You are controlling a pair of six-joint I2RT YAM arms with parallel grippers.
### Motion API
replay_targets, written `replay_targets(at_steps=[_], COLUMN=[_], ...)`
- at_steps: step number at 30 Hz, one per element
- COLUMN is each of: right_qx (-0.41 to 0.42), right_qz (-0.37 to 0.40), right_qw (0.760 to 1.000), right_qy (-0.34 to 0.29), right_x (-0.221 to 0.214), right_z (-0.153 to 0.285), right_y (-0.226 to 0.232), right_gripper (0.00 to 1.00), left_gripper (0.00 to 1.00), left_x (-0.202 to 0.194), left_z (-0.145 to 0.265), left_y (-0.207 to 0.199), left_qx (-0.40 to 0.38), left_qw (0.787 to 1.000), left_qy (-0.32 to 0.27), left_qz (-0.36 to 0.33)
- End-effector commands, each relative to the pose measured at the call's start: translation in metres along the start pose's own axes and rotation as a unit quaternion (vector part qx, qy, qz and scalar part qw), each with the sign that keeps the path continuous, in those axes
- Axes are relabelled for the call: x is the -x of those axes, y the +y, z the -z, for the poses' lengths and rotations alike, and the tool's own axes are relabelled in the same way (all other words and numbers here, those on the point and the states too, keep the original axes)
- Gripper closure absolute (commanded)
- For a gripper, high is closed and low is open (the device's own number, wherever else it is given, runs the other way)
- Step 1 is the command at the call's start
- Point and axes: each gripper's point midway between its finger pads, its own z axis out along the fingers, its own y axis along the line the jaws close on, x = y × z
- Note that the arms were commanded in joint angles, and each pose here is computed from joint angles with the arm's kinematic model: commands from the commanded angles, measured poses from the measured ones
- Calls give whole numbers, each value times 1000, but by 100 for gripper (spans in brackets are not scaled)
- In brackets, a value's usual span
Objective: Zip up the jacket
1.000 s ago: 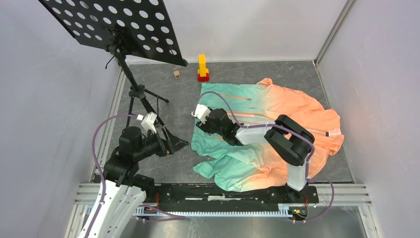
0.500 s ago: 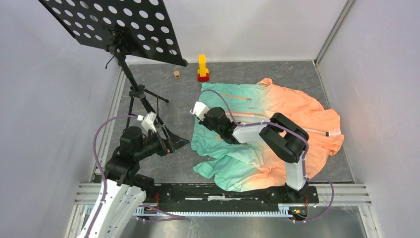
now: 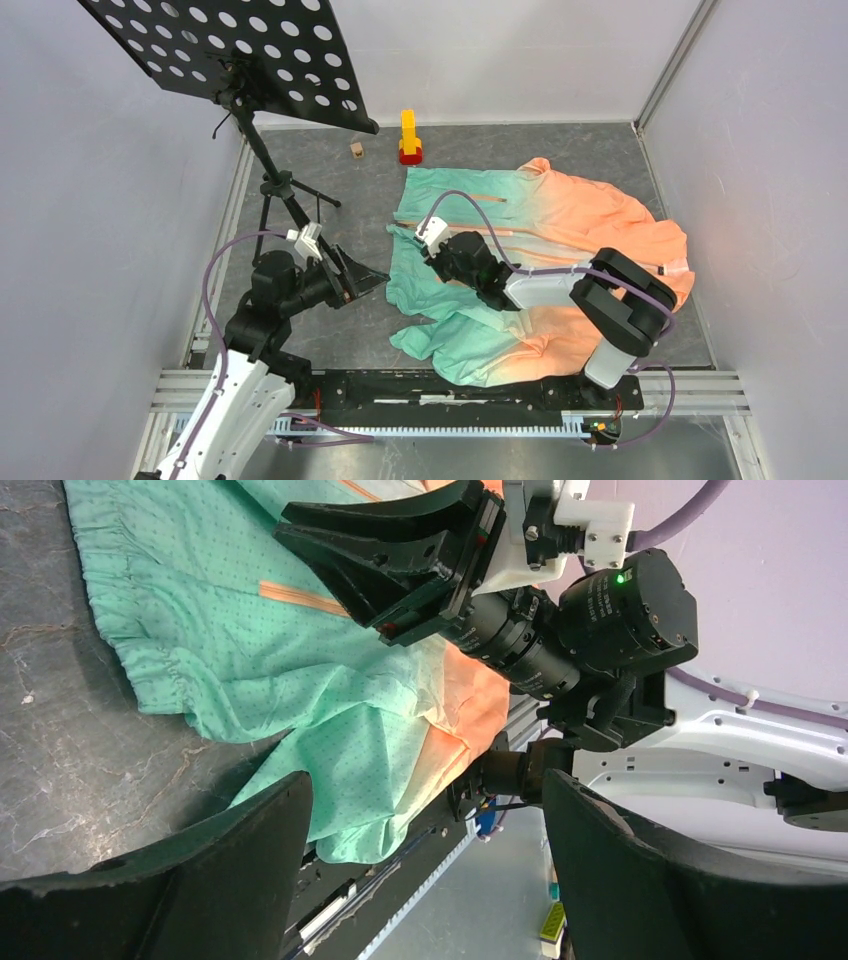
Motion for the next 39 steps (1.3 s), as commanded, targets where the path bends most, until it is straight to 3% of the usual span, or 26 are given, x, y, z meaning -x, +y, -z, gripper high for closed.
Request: replay_targets(at_steps=[1,2,5,8,13,24,28,33,39], right_qx=[-9,-17,-62,-51,-37,-33,-33,-11,23], right_qz=[24,40,80,114,130,124,118,92,17], right_qw=[999,999,995,992,991,992,992,996,1000], right_qy=[-27,-21,-7,-3,11,21,18,-3,1], right_x=[27,30,36,43,42,36,43,67,44], right_z=[-12,-19,-37,-56,-80,-104,-100,-68,-18], right_y=[-6,-10,-28,-27,-21,-17,-18,-11,6], right_gripper=[70,64,58,50,50,66,84,98,99], left_gripper=[11,11,11,10,9,9,9,8,8], left_x=[9,8,7,3,-1,1,1,2,4], left_z=[1,2,6,12,17,20,18,17,9], left_y=[-23,-25,-28,-27,-24,-21,-18,-16,-14], left_qx=[-38,-41,-48,-44,-34,-14,-9,-4,-10], left_qw=[999,999,999,999,999,999,999,1000,1000], left_qy=[-5,-5,-9,-12,-11,-9,-9,-13,-9], left_qz=[-12,-11,-9,-10,-17,-32,-30,-28,-24])
